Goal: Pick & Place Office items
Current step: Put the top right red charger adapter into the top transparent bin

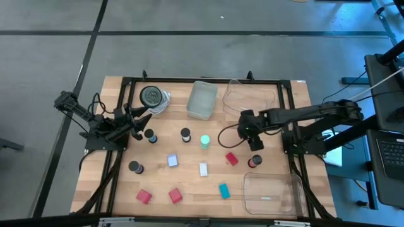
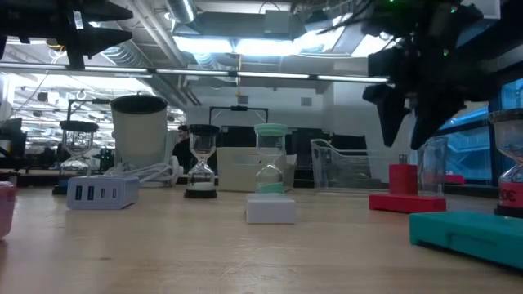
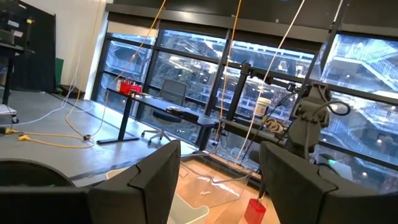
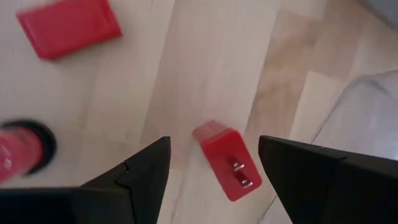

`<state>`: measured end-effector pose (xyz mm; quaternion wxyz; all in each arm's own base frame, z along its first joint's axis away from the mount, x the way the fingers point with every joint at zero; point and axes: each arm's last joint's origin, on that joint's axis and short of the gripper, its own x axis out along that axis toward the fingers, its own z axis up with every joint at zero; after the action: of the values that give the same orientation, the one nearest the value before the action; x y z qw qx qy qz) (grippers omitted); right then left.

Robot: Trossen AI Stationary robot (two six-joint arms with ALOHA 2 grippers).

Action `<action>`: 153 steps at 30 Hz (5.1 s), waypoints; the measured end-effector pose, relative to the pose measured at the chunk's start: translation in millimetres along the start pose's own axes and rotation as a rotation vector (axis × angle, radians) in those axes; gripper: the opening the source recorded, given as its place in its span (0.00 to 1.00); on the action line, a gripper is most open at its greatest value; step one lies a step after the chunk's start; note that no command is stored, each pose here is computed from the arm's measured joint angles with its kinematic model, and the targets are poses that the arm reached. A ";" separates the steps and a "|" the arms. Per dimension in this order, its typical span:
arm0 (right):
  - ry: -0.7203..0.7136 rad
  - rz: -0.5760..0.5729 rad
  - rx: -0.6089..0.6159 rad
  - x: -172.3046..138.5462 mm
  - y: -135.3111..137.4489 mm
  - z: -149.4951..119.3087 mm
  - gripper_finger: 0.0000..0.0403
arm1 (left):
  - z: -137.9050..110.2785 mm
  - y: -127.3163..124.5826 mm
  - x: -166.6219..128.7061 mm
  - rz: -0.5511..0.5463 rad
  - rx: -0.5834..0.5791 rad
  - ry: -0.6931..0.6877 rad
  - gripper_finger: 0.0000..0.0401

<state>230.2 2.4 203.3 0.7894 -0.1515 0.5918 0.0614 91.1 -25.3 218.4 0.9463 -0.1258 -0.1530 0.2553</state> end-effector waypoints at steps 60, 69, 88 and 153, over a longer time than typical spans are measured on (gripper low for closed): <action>0.195 0.026 0.001 22.4 -10.7 10.2 0.31 | -3.7 2.7 -0.2 0.100 0.039 0.028 0.54; 0.026 -0.038 0.102 -51.8 -30.8 43.5 0.31 | -4.4 2.6 -0.2 0.100 0.046 0.032 0.54; -0.148 -0.424 0.720 -136.8 -119.6 -8.1 0.31 | -5.7 2.7 -0.2 0.102 0.061 0.040 0.54; 0.170 -0.170 1.049 34.6 -162.0 -43.9 0.47 | -5.4 2.7 -0.2 0.101 0.152 0.043 0.54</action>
<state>244.9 -167.4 186.1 0.7106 0.2114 0.5903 -0.3193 91.6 -24.0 212.5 0.9421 -0.0665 -0.1062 0.3110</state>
